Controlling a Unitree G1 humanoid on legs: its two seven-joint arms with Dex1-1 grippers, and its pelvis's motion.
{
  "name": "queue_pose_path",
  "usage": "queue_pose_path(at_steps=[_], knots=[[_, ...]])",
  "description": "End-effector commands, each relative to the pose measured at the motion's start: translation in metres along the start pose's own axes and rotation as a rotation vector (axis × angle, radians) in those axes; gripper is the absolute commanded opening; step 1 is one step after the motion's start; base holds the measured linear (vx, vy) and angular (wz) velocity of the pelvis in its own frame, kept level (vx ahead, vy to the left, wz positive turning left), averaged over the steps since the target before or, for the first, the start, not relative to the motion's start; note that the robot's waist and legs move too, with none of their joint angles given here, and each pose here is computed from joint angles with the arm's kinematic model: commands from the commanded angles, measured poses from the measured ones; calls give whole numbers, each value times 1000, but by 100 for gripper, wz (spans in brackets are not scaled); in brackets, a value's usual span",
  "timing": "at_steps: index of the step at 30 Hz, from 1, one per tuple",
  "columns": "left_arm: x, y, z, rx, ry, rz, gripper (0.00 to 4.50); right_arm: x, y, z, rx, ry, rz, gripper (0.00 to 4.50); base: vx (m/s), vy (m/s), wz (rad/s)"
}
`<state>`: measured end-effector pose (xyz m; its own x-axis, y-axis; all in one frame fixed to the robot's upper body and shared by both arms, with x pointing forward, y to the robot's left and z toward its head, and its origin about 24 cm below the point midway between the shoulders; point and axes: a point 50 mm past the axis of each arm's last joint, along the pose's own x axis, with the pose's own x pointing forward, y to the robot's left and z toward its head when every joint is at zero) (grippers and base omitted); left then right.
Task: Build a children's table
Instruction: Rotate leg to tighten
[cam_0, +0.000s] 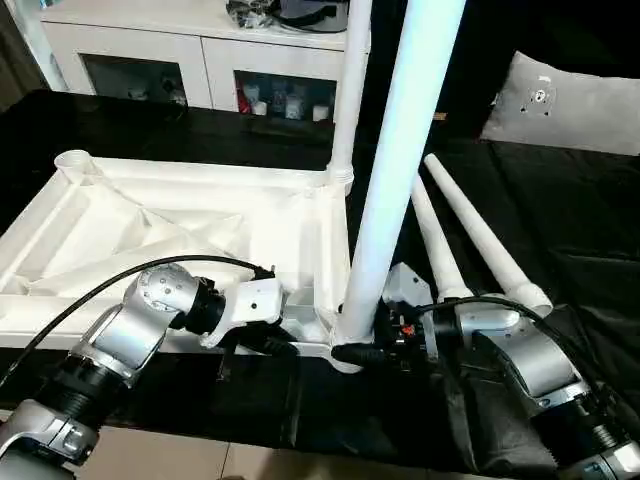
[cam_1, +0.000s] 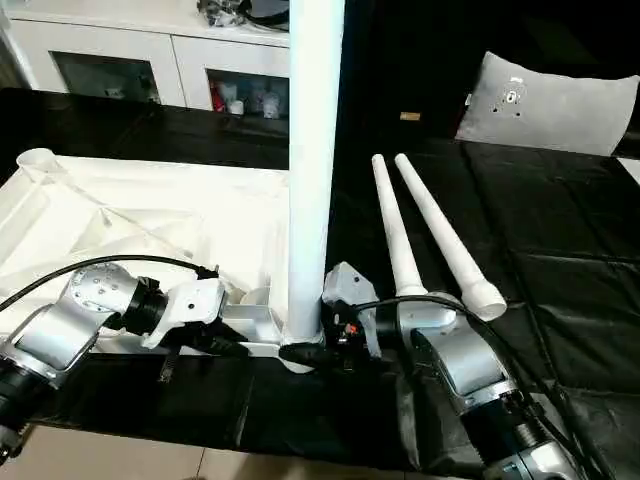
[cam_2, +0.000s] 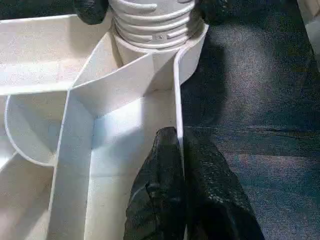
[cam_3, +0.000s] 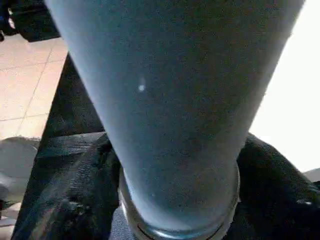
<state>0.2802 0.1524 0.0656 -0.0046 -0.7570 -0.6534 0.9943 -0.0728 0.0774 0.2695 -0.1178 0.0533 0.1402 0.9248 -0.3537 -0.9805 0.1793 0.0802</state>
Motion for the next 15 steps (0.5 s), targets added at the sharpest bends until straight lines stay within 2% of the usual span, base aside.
queue_pose_path(at_steps=[1, 9, 13, 15], knots=[[4, -2, 1, 32, 25, -48, 0, -3, -1, 0, 7, 2, 3, 293, 0, 0, 0], [5, -2, 1, 16, 4, -30, 0, 1, 5, -1, 38, -28, 10, 273, 0, 0, 0], [6, 0, 5, -48, -43, 30, 0, 14, 12, -5, 121, -78, -25, 272, 0, 0, 0], [7, 4, 7, -114, -69, 106, 0, 26, 14, -9, 139, -80, -95, 272, 0, 0, 0]])
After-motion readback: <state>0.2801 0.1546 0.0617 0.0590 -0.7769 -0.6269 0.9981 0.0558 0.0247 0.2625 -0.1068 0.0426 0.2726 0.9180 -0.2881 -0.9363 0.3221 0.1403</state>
